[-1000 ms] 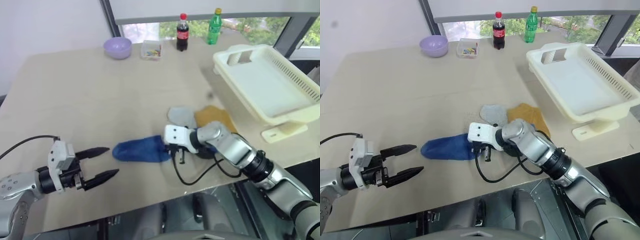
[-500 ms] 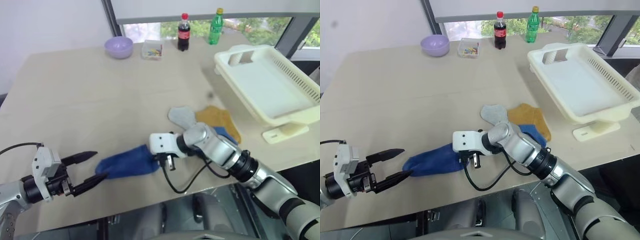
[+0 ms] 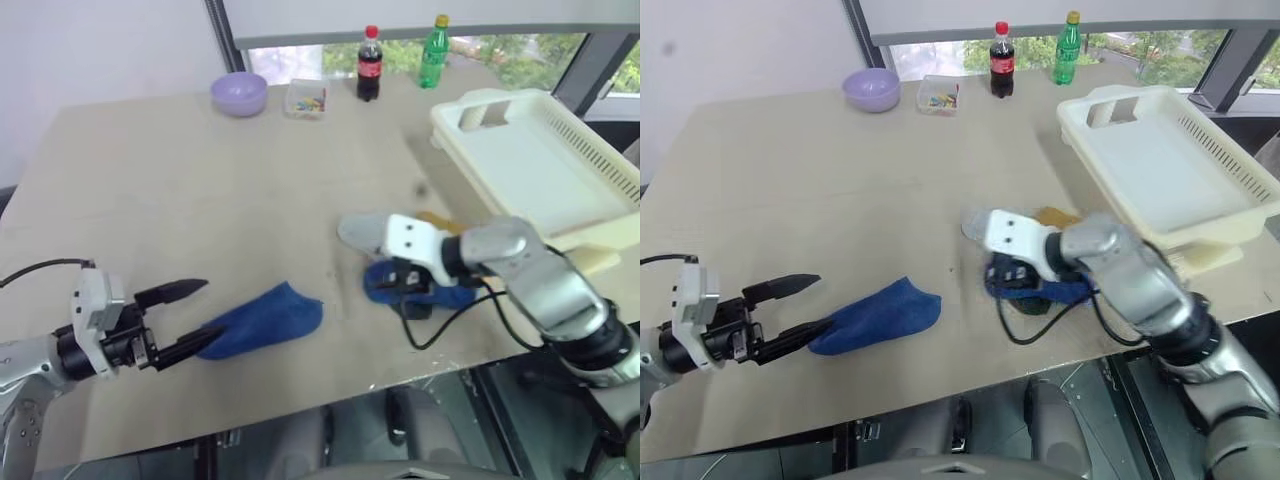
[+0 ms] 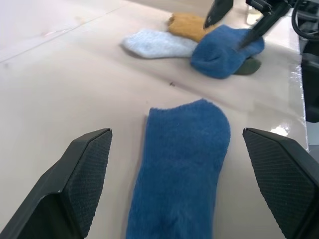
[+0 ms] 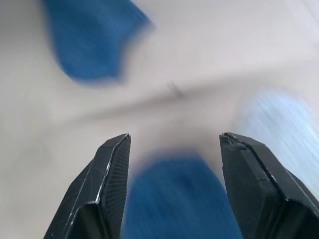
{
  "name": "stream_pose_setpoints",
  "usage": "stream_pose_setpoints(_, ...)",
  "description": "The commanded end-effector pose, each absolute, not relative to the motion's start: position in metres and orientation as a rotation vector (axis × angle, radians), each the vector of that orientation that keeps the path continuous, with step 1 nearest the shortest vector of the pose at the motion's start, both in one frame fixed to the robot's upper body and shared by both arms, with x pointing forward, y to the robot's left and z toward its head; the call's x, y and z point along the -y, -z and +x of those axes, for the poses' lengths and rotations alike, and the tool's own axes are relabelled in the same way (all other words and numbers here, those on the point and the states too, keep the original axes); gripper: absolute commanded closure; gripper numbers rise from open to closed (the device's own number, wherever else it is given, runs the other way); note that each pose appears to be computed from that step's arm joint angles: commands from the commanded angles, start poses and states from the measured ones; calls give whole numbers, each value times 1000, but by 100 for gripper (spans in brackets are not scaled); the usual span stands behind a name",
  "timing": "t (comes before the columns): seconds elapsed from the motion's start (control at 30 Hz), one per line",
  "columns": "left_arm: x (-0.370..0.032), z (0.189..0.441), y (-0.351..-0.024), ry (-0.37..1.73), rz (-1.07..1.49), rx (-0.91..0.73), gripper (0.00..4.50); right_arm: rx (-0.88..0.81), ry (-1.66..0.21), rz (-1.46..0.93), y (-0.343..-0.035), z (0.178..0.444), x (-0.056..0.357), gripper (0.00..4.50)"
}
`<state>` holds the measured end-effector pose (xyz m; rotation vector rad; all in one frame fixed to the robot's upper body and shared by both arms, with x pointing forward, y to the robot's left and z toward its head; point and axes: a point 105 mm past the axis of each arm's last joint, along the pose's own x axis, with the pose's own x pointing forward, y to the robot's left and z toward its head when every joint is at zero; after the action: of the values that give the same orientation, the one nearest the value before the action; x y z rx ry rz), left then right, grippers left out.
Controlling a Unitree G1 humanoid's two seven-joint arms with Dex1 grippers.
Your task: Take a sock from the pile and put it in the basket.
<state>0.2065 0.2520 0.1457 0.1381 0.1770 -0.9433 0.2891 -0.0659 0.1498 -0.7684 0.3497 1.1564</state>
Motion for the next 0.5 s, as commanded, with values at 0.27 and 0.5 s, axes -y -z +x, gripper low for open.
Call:
stream_pose_setpoints(0.27, -239, 219, -148, 1027, 149, -158, 0, -367, -1104, -749, -135, 281, 72, 162)
stream_pose_setpoints(0.5, -240, 220, -145, 1032, 162, -169, 0, -385, -1091, -751, -130, 283, 74, 393)
